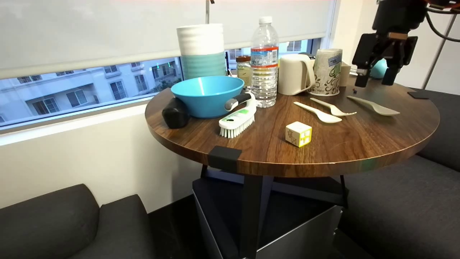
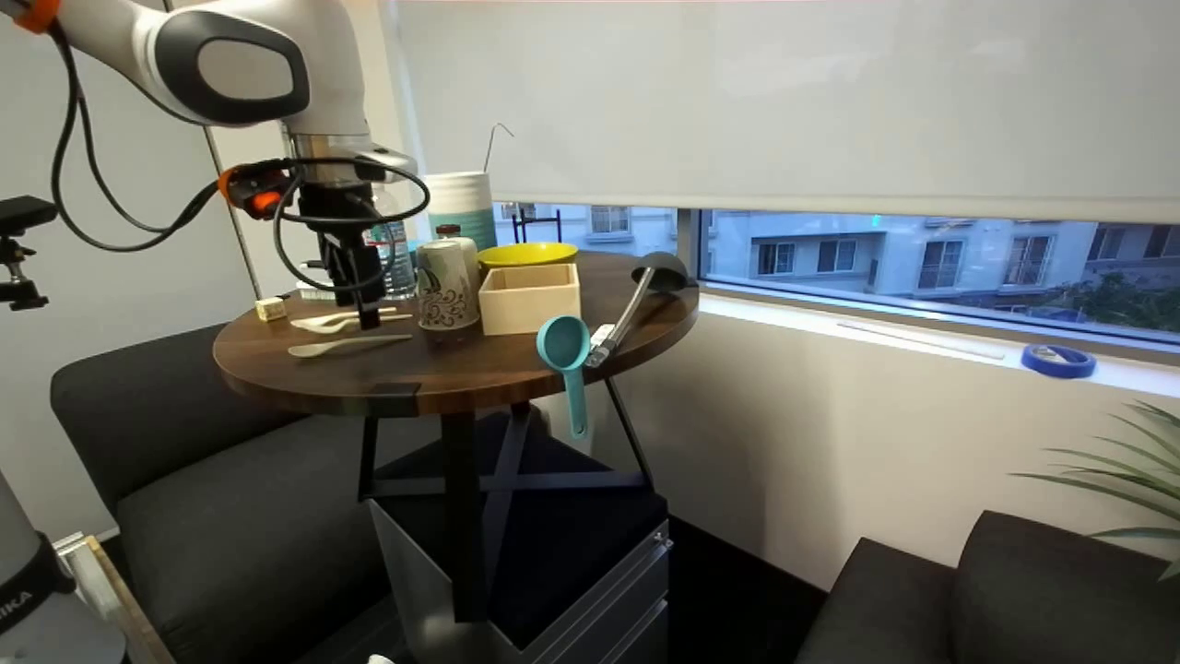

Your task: Rearrange the wooden kitchen utensils

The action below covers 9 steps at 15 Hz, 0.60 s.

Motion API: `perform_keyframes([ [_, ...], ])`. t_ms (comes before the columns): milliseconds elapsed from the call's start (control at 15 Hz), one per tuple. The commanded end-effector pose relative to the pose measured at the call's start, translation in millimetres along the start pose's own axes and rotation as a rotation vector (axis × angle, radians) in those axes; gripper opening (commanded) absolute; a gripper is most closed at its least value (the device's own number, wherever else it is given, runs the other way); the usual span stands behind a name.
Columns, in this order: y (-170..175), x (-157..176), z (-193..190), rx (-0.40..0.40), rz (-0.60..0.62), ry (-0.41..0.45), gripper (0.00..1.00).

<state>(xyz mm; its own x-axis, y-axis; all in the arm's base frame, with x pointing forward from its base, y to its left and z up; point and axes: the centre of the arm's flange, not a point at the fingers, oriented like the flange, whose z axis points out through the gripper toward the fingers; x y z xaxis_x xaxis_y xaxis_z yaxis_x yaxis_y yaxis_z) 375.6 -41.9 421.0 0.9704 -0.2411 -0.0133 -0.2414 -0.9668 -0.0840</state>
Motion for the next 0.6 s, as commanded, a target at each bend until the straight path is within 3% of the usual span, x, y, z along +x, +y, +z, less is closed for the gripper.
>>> perform_keyframes([
  [0, -3, 8, 18, -0.024, 0.072, -0.038, 0.94],
  [67, -4, 8, 22, -0.026, 0.081, -0.059, 0.73],
  [200, -5, 9, 28, -0.029, 0.103, -0.089, 0.69],
  [533, -12, 13, 30, -0.038, 0.142, -0.117, 0.34],
])
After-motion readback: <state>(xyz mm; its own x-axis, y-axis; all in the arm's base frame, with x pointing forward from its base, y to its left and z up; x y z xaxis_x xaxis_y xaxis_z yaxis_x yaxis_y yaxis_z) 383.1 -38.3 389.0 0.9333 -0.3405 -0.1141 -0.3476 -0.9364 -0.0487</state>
